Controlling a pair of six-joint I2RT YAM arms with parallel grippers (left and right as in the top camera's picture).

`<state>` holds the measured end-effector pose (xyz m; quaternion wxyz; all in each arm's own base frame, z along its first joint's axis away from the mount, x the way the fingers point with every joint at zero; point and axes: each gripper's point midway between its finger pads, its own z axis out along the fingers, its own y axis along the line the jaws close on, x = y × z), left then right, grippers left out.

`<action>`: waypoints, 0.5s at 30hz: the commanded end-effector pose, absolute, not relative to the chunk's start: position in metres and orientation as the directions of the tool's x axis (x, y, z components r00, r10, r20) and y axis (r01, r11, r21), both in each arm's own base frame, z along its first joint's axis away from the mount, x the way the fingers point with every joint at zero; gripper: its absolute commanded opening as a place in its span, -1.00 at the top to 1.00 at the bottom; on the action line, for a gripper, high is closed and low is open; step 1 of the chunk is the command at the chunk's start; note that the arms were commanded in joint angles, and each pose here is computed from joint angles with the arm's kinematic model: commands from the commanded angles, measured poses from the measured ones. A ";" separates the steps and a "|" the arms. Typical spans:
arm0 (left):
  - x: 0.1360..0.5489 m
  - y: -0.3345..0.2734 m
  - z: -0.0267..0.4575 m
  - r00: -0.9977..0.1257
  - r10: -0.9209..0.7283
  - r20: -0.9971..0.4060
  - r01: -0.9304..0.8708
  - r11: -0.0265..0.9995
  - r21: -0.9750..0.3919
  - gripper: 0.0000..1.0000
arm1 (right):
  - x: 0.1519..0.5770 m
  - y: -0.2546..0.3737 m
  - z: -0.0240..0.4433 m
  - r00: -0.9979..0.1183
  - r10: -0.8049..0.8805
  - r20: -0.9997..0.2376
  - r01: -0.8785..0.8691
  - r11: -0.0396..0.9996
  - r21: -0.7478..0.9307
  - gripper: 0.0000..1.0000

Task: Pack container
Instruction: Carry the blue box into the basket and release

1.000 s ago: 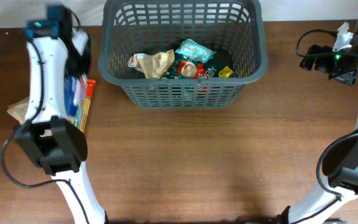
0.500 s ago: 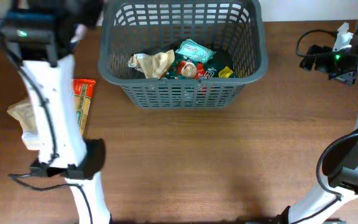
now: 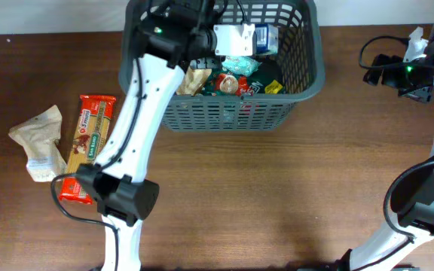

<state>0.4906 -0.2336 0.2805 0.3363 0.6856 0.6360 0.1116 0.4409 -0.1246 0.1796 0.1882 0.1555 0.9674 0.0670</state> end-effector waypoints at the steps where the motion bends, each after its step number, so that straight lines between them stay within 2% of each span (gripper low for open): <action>1: 0.502 -0.233 0.251 0.190 0.954 -0.232 0.796 -0.012 0.606 0.97 | 0.441 -0.123 0.186 -0.874 0.330 -0.357 0.276 0.941 0.195 -0.98; 2: 0.505 -0.235 0.245 0.183 0.954 -0.238 0.797 -0.002 0.605 0.93 | 0.441 -0.123 0.186 -0.874 0.330 -0.357 0.276 0.941 0.195 -0.99; 4: 0.509 -0.236 0.236 0.144 0.954 -0.264 0.803 0.043 0.595 0.39 | 0.441 -0.123 0.186 -0.874 0.330 -0.357 0.276 0.941 0.195 -0.98; 5: 0.508 -0.235 0.234 0.126 0.953 -0.275 0.808 0.062 0.585 -0.25 | 0.441 -0.123 0.186 -0.874 0.330 -0.357 0.276 0.941 0.195 -0.98; 6: 0.509 -0.235 0.233 0.093 0.951 -0.295 0.813 0.099 0.574 -0.99 | 0.441 -0.123 0.186 -0.874 0.330 -0.357 0.276 0.941 0.195 -0.98; 9: 0.514 -0.223 0.251 -0.059 0.941 -0.332 0.768 0.256 0.588 -0.98 | 0.441 -0.123 0.186 -0.874 0.330 -0.357 0.276 0.941 0.195 -0.98; 12: 0.524 -0.188 0.295 -0.274 0.888 -0.369 0.591 0.458 0.664 -0.98 | 0.441 -0.123 0.186 -0.874 0.330 -0.357 0.276 0.941 0.195 -0.98; 13: 0.522 -0.174 0.315 -0.328 0.864 -0.382 0.522 0.503 0.689 -0.98 | 0.441 -0.123 0.186 -0.874 0.330 -0.357 0.276 0.941 0.195 -0.98; 15: 0.508 -0.158 0.346 -0.357 0.850 -0.386 0.474 0.521 0.710 -0.98 | 0.441 -0.123 0.186 -0.874 0.330 -0.357 0.276 0.941 0.195 -0.98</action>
